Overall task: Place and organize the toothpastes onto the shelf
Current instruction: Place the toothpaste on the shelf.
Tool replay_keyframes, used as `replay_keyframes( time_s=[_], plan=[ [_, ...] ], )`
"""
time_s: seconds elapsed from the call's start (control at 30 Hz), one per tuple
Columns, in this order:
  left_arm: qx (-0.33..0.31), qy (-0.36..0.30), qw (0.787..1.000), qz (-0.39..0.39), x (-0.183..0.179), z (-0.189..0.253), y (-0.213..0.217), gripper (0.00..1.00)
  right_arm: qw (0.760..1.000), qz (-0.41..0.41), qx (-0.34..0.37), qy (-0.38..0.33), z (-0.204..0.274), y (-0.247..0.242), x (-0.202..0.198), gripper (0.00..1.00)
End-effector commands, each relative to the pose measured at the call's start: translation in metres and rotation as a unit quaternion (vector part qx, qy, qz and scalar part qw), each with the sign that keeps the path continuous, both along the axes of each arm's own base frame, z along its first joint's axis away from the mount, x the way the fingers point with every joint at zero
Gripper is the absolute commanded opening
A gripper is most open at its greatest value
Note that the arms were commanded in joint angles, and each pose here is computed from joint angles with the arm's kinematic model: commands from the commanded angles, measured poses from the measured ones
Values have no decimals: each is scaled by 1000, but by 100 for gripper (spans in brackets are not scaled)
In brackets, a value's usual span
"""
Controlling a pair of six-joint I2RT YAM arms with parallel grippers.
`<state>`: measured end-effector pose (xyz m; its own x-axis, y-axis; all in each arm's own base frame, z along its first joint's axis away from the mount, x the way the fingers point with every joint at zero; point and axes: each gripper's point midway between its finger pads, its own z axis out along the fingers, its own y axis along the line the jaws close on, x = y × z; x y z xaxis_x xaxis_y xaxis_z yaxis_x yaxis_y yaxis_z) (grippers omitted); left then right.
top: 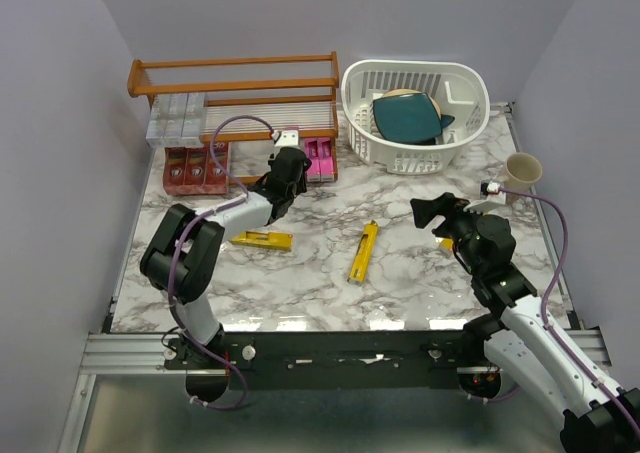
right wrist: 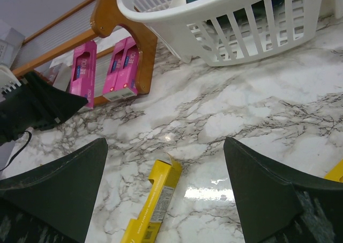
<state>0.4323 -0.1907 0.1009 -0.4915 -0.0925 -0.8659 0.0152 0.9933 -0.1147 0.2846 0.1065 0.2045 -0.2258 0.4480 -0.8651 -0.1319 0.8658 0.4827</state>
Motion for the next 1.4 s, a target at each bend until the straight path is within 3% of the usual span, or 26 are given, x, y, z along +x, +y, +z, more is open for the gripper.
replay_keyframes(
  time_s=[0.0,0.8,1.37],
  plan=[
    [-4,7,1000,-19,14,-3,-6,38,1000,-2,-5,-4,-3,-2,-1,97],
    [-9,4,1000,-9,54,-13,-7,51,1000,0,-6,-1,-5,0,0,98],
    [-36,-5,999,-8,60,-9,-13,46,1000,2,-4,-4,-3,0,-1,98]
  ],
)
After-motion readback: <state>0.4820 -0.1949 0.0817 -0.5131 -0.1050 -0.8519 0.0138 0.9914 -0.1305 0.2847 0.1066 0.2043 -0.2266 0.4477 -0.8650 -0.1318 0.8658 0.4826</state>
